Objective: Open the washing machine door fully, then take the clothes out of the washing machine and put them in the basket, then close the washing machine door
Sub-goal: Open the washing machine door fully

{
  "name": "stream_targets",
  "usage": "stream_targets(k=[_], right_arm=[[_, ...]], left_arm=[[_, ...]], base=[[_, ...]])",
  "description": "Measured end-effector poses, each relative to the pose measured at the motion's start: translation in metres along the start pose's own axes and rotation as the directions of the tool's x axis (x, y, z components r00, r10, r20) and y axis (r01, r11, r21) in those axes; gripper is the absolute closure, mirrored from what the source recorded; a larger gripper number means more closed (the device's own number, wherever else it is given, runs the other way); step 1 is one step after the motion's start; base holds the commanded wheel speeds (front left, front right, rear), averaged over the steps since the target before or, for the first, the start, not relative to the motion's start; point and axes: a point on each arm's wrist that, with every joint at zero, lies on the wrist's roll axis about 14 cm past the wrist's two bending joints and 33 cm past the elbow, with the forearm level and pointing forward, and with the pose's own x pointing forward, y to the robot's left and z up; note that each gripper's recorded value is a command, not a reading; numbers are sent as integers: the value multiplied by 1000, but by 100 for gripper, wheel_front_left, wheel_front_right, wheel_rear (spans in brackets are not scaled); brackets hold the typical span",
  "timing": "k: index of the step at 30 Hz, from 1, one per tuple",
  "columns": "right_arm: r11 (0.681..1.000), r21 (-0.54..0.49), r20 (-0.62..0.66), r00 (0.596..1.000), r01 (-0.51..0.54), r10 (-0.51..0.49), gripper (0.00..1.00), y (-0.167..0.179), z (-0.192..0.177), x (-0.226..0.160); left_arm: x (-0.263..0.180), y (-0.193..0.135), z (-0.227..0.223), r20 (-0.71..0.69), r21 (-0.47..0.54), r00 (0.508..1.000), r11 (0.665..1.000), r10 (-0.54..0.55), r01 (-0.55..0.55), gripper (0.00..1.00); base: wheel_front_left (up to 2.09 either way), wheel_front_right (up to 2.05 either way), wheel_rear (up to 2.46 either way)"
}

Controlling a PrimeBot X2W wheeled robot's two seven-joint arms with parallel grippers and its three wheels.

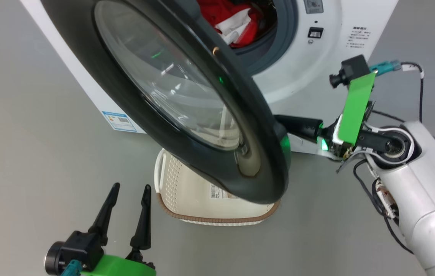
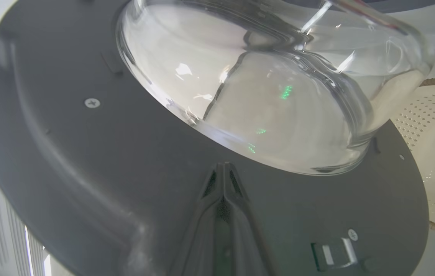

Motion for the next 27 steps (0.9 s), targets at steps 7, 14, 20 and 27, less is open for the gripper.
stream_targets(k=[7,14,20,27], right_arm=[[999,-19,-71,997,-35,34,100,13,-29,10],[997,-28,-173,983,-73,67,100,26,-63,26],[994,-30,-234,968,-103,93,100,36,-85,39],[989,-31,-314,941,-143,126,100,48,-109,55]], left_arm=[[-13,8,8,20,2,999,1000,30,-30,0],[-27,15,11,29,0,998,998,60,-60,0],[-36,23,19,52,4,994,995,95,-95,0],[-51,36,24,66,5,987,989,145,-146,0]], base=[[0,0,0],[0,0,0],[0,0,0],[0,0,0]])
